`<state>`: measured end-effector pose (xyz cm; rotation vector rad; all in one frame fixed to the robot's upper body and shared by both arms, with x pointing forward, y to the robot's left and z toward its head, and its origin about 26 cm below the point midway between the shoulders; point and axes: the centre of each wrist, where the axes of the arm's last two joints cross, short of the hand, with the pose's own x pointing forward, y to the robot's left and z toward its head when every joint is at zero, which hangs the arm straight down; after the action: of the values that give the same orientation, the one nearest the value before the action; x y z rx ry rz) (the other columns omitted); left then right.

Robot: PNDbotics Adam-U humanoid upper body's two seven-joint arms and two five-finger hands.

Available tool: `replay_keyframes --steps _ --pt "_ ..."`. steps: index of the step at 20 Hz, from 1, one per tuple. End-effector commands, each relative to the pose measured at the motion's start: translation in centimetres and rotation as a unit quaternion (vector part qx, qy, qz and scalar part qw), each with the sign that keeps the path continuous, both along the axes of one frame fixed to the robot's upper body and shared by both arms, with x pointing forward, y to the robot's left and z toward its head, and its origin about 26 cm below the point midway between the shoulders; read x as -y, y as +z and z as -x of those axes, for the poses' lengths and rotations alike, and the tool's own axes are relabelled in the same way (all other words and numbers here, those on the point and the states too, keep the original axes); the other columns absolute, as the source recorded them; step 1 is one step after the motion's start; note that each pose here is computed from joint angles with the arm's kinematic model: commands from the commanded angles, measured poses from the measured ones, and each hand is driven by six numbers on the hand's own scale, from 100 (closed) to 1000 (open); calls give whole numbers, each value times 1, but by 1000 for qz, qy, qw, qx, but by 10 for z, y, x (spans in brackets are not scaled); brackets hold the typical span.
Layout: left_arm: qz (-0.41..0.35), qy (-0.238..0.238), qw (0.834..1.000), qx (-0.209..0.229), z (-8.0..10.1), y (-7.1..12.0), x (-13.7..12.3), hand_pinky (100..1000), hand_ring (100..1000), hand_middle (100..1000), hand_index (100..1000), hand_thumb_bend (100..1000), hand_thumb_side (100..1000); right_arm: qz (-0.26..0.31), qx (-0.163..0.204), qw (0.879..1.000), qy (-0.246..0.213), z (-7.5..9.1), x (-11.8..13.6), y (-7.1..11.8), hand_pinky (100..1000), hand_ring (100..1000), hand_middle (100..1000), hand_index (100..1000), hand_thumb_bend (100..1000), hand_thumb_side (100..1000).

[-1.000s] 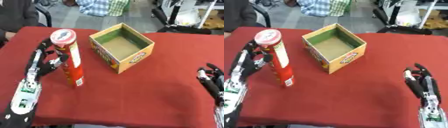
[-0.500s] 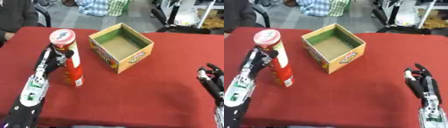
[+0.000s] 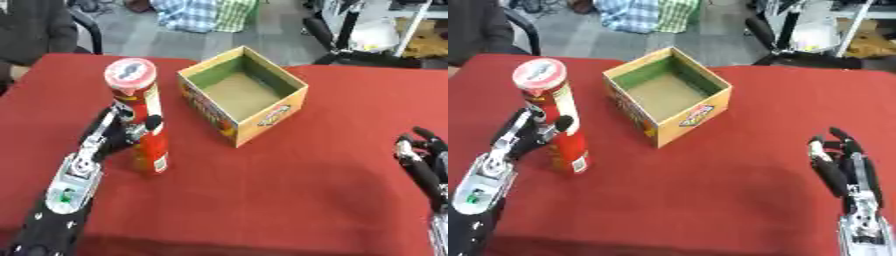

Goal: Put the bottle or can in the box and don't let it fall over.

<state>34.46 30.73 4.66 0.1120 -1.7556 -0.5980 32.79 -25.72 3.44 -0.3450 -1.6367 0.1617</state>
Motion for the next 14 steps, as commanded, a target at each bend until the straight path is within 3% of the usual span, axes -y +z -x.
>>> replay_keyframes --steps 1,2,3,4,5,6,7,8,11,14 --pt "-31 -33 999 3 -2 8 -6 863 953 784 810 390 394 8 11 1000 1 -3 3 8 693 613 636 900 100 508" --pt "-33 -40 999 -2 -2 7 -7 862 944 739 772 299 291 8 11 1000 1 -3 3 8 693 613 636 900 100 508" --pt "-33 -46 998 -5 -2 6 -7 861 942 726 762 278 268 8 11 1000 1 -3 3 8 692 613 636 900 100 508" --pt "-31 -51 998 -9 -2 6 -7 854 916 624 688 126 119 8 11 1000 1 -3 3 8 692 613 635 900 100 508" --pt "-29 -56 998 -12 -3 5 -7 853 913 614 680 109 107 8 11 1000 1 -3 3 8 692 613 635 900 100 508" --pt "-25 -57 998 -13 -3 5 -7 838 869 508 576 100 100 8 11 1000 1 -3 3 8 692 613 635 900 100 508" --pt "-20 -54 998 -13 -4 5 -7 836 864 498 564 100 100 8 10 1000 1 -3 3 8 692 613 635 900 100 508" --pt "-13 -47 999 -10 -5 7 -7 824 830 426 486 100 100 8 10 1000 1 -3 3 7 692 613 635 900 100 508" --pt "11 -21 1000 13 -12 18 -4 812 798 362 425 100 100 8 9 1000 2 -3 3 7 692 613 635 900 100 507" --pt "25 -5 999 47 -28 42 3 804 781 344 408 100 100 9 7 1000 3 -2 3 6 692 613 636 900 100 507"
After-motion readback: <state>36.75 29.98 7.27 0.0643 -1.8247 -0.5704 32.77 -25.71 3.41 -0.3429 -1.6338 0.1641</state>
